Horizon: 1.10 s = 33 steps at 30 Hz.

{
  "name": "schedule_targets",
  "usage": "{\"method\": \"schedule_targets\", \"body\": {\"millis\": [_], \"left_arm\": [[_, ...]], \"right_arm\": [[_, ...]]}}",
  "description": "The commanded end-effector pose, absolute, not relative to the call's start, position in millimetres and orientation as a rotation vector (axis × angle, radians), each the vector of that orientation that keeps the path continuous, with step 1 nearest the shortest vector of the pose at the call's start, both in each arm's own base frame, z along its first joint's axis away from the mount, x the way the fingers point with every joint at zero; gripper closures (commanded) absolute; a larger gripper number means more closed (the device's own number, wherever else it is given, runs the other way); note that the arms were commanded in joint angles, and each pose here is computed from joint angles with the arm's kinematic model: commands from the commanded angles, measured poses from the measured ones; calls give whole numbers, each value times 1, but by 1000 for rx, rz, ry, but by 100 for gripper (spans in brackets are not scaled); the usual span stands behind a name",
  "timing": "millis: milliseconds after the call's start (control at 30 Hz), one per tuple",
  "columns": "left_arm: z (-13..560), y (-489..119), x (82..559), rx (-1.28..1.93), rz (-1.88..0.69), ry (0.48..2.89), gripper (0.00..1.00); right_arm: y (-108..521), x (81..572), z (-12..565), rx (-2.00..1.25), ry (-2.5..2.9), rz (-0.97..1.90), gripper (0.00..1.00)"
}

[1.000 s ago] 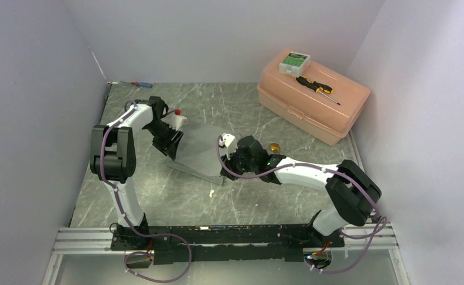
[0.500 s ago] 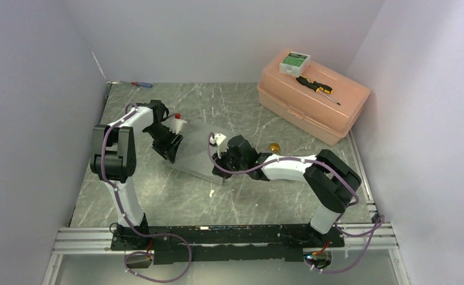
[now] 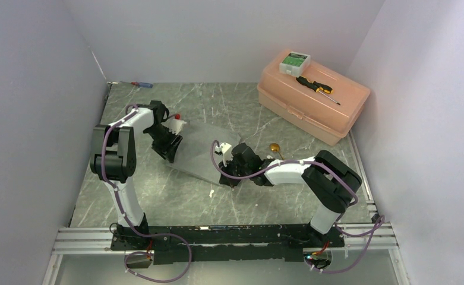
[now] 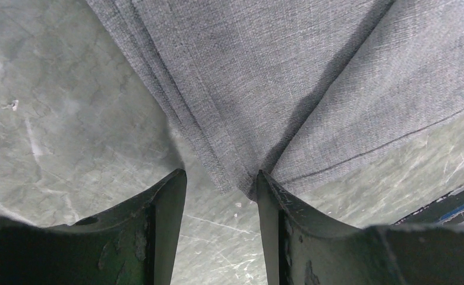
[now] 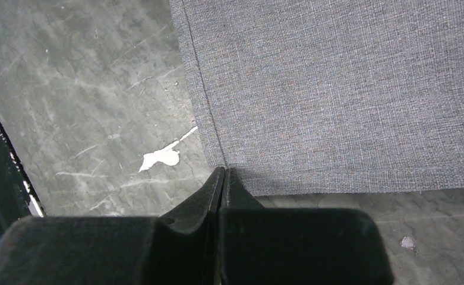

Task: Fold the napkin into a case and place the utensils inside
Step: Fold the top corner of the square-folded napkin at the center of the board.

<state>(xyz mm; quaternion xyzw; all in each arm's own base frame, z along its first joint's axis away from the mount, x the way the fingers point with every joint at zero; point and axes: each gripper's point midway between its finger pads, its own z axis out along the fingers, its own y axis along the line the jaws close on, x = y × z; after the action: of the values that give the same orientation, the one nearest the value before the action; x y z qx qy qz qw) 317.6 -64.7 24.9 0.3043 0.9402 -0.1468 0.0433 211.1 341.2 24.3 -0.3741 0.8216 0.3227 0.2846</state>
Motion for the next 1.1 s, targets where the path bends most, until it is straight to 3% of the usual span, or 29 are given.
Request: {"method": "schedule_targets", "body": {"millis": [0,67,133,233,367,533,767,1067], "left_arm": [[36,-63,324,911,-392,2848,48],[43,-61,327,913,-378,2839,48],[54,-61,327,923,-372,2829,48],[73,-57,327,952,-350,2807,47],[99,-50,330,985,-299,2772,46],[119,-58,339,962,-326,2718,44],[105,-85,333,935,-484,2725,45],[59,-84,302,1010,-477,2804,48]], "right_arm": [[338,207,21,-995,2224,861,98],[343,209,31,-995,2206,879,93],[349,215,51,-978,2175,898,78],[357,228,96,-942,2096,950,63],[354,257,148,-850,2008,1010,59],[337,301,169,-652,1976,1129,70],[328,341,129,-458,2053,1240,91],[315,378,96,-346,2065,1309,97]]}}
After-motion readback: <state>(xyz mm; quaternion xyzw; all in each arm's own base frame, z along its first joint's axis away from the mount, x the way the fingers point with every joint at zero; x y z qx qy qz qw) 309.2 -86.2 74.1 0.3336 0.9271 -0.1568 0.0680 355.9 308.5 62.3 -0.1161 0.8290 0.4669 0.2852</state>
